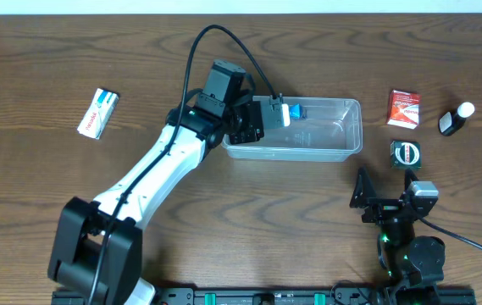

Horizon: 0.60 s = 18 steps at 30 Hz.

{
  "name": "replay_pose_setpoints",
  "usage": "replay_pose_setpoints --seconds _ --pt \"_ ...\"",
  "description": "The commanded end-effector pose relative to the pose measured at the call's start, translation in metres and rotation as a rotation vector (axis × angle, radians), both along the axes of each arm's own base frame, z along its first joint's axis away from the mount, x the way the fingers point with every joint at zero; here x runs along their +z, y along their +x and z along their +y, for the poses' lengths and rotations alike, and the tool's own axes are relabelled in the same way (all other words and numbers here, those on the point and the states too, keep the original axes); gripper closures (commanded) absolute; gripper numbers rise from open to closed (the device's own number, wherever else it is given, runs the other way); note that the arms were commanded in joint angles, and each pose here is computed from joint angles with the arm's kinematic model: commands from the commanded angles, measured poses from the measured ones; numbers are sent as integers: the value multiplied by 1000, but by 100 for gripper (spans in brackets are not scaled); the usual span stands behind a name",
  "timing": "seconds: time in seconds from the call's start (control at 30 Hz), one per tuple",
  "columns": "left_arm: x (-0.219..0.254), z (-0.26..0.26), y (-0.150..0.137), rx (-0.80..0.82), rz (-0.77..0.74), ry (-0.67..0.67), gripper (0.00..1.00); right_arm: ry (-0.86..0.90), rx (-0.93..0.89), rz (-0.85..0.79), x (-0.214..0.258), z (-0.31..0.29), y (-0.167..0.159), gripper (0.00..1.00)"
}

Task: Pack container
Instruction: 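Lift the blue box with the left gripper over the clear container, then lower the blue box into the container and open the left gripper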

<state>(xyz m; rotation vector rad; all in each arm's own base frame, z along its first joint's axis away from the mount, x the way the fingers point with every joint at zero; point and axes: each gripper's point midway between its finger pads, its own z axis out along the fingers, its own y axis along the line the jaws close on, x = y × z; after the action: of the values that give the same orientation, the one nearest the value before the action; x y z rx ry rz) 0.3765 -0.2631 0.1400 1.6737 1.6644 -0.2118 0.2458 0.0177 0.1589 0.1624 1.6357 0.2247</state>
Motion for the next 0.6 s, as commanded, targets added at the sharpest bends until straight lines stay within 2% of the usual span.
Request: replay_pose_setpoints --seconds 0.0,0.13,0.53,0.57 --pt "-6 3 8 15 -18 35 94 -13 -7 4 -2 -2 0 1" --pt "-14 14 19 74 -43 99 94 -14 -7 4 -2 -2 0 1" --pt "-31 12 24 78 -30 114 93 -14 -7 4 -2 -2 0 1" --pt "-31 12 24 78 -30 114 89 -14 -7 4 -2 -2 0 1"
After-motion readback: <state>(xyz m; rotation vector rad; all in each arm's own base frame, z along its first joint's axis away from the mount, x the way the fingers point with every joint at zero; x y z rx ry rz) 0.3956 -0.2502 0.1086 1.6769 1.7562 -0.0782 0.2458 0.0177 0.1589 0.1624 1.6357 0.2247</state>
